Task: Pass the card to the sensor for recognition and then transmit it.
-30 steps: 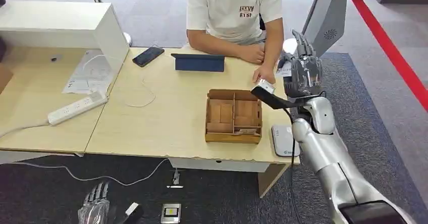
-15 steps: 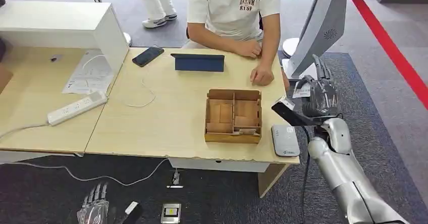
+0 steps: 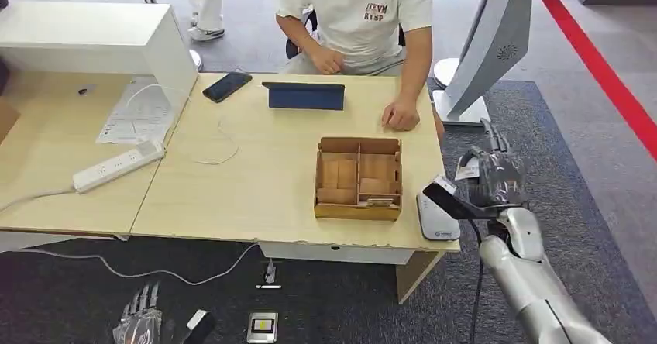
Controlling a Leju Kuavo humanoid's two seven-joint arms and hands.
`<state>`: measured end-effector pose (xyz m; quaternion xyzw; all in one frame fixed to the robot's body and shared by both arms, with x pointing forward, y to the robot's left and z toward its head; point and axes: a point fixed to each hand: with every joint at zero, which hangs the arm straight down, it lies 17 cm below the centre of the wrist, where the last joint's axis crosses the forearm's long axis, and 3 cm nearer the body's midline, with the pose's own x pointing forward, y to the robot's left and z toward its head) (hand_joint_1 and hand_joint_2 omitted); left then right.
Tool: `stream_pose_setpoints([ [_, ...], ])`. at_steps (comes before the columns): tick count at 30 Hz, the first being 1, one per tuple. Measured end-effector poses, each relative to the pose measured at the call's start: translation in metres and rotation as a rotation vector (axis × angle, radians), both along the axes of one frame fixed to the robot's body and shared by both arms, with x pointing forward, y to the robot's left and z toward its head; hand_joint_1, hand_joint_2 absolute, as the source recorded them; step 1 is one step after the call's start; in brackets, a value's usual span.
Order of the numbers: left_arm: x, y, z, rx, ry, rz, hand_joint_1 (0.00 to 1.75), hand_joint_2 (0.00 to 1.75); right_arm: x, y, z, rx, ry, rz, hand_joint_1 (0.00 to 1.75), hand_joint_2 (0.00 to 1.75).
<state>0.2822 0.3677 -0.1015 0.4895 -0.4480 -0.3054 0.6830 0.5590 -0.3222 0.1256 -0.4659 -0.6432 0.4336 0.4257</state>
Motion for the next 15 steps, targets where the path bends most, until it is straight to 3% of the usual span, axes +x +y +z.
stream_pose_setpoints([
  [15, -0.005, 0.0, 0.0, -0.029, -0.017, 0.03, 0.0, 1.75, -0.023, -0.021, -0.056, -0.018, 0.134, -0.045, 1.75, 1.75],
])
